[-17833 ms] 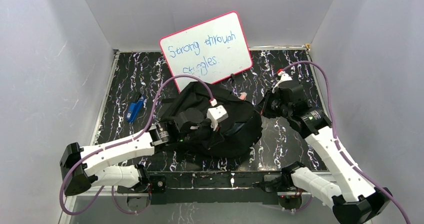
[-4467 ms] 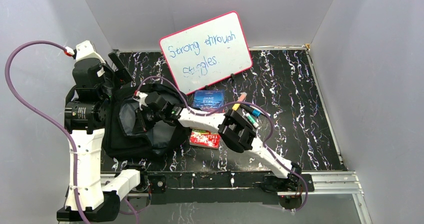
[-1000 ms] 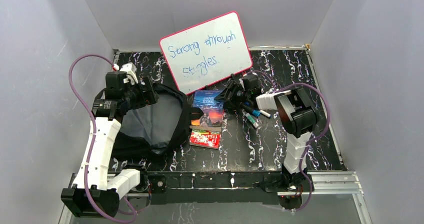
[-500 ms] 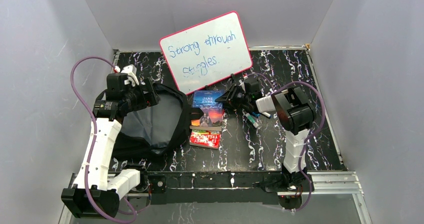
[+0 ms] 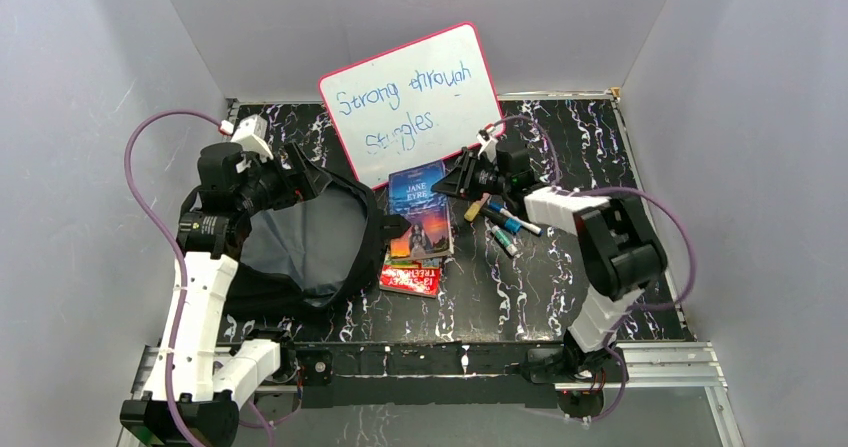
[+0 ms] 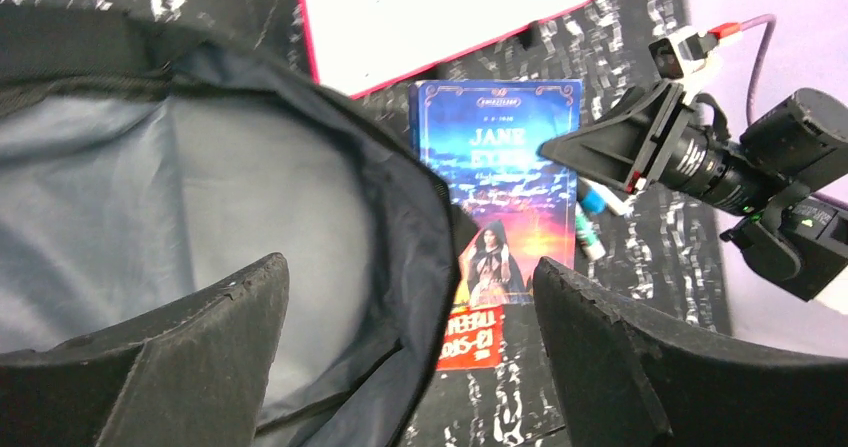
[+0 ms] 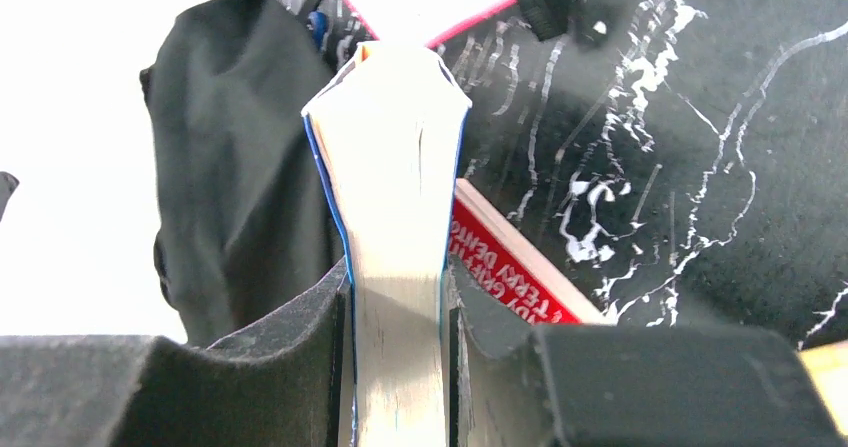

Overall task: Pack the student bag
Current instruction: Pick up the book from the center of the board, then place the book in the student bag.

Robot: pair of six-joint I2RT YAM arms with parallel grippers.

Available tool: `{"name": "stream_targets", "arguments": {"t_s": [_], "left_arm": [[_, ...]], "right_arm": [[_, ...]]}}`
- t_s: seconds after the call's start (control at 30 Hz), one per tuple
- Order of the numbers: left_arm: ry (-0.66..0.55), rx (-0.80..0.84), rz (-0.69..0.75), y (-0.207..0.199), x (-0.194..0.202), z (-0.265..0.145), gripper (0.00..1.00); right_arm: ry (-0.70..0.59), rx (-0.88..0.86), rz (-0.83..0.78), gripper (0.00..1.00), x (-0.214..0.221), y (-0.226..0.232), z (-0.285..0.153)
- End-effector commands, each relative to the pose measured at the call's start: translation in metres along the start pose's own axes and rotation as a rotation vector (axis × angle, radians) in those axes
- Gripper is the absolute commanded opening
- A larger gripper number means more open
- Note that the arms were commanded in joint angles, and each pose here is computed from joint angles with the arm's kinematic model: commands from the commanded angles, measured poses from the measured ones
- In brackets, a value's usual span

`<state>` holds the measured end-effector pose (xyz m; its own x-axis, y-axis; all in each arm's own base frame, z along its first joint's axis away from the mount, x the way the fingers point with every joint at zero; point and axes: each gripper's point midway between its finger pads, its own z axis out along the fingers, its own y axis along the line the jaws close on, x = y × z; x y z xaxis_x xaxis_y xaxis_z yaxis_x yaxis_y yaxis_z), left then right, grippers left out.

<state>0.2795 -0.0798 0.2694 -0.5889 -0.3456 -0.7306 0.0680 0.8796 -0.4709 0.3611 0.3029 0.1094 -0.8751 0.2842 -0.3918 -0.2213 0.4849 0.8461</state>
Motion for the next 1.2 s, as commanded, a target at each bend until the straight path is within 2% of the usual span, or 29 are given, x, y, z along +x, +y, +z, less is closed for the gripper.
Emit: {"name": "stream_targets", "arguments": {"t_s": [0.0, 0.2, 0.37, 0.6, 0.77, 0.93, 1.17], "left_arm": [[-0.116, 0.186, 0.028, -0.046, -0.038, -0.017, 0.89], [-0.105, 0.319, 0.110, -0.072, -0.047, -0.021, 0.88], [-0.069, 0.454, 0.208, -0.096, -0.045, -0.019, 0.87], [-0.019, 0.609, 0.484, -0.155, -0.022, -0.013, 0.87], [0.045, 0.833, 0.664, -0.184, 0.004, -0.024, 0.88], [0.053, 0.913, 0.706, -0.195, 0.008, -0.026, 0.88], [0.171, 1.068, 0.675, -0.218, 0.036, -0.034, 0.88]], "right_arm": [[-0.129, -0.102, -0.322, 0.00, -0.037, 0.079, -0.044], [-0.298, -0.004, -0.518, 0.00, -0.051, 0.108, -0.107], [-0.404, -0.032, -0.699, 0.00, -0.052, 0.150, -0.159], [-0.215, -0.137, -0.849, 0.00, -0.017, 0.185, -0.184], [-0.063, -0.312, -0.891, 0.00, 0.019, 0.204, -0.193], [-0.013, -0.443, -0.949, 0.00, 0.036, 0.221, -0.204], [0.000, -0.589, -1.014, 0.00, 0.044, 0.245, -0.215]]}}
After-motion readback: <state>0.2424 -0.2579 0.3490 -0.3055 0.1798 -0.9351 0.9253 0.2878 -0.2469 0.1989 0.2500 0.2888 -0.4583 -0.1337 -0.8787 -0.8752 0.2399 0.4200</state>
